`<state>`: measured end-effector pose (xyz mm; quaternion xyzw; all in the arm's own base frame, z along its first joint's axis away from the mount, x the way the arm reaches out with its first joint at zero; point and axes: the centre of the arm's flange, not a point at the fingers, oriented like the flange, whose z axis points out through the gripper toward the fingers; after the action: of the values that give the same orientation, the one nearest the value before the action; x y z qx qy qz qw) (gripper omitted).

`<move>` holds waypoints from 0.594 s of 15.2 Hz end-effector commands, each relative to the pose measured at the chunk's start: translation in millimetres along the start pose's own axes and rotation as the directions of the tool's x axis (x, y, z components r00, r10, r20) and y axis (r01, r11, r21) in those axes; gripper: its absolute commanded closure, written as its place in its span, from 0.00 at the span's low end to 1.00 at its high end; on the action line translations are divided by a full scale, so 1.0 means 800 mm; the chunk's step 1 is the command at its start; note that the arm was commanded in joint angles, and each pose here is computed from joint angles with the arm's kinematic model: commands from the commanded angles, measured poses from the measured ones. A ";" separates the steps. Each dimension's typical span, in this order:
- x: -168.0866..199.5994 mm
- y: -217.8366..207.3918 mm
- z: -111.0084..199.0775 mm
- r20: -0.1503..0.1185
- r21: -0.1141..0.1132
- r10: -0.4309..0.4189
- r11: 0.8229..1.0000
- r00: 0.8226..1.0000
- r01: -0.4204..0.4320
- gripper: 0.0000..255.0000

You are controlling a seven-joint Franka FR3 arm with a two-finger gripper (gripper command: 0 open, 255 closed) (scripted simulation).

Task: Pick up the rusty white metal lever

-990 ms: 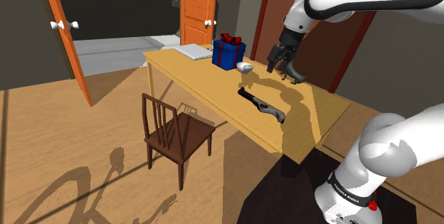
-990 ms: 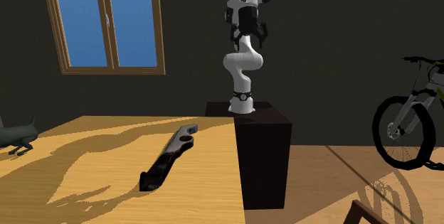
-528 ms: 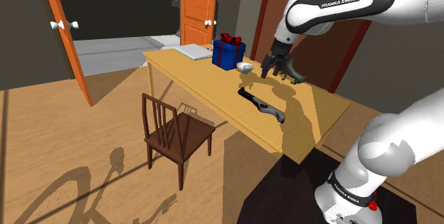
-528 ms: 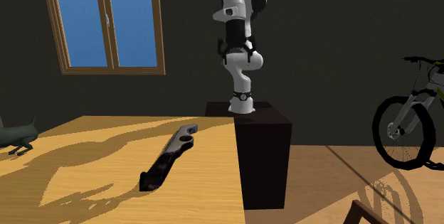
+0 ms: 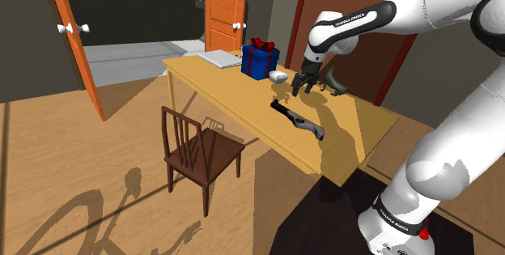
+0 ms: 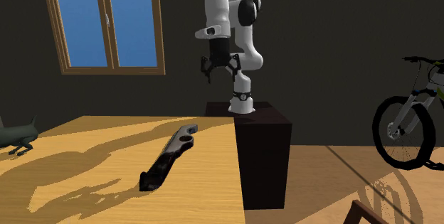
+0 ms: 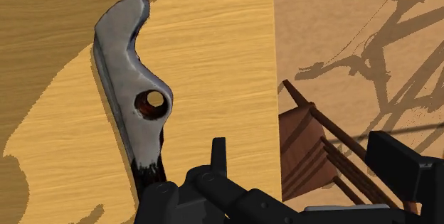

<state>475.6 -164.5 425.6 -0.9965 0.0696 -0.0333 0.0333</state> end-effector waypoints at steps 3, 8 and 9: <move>0.036 0.038 0.043 0.013 -0.007 0.009 1.000 1.000 -0.009 0.00; 0.078 0.087 0.096 0.031 -0.014 0.021 1.000 0.999 -0.021 0.00; 0.086 0.097 0.107 0.034 -0.015 0.024 1.000 0.999 -0.023 0.00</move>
<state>530.8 -240.4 351.6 -0.9963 0.0799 -0.0171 0.0278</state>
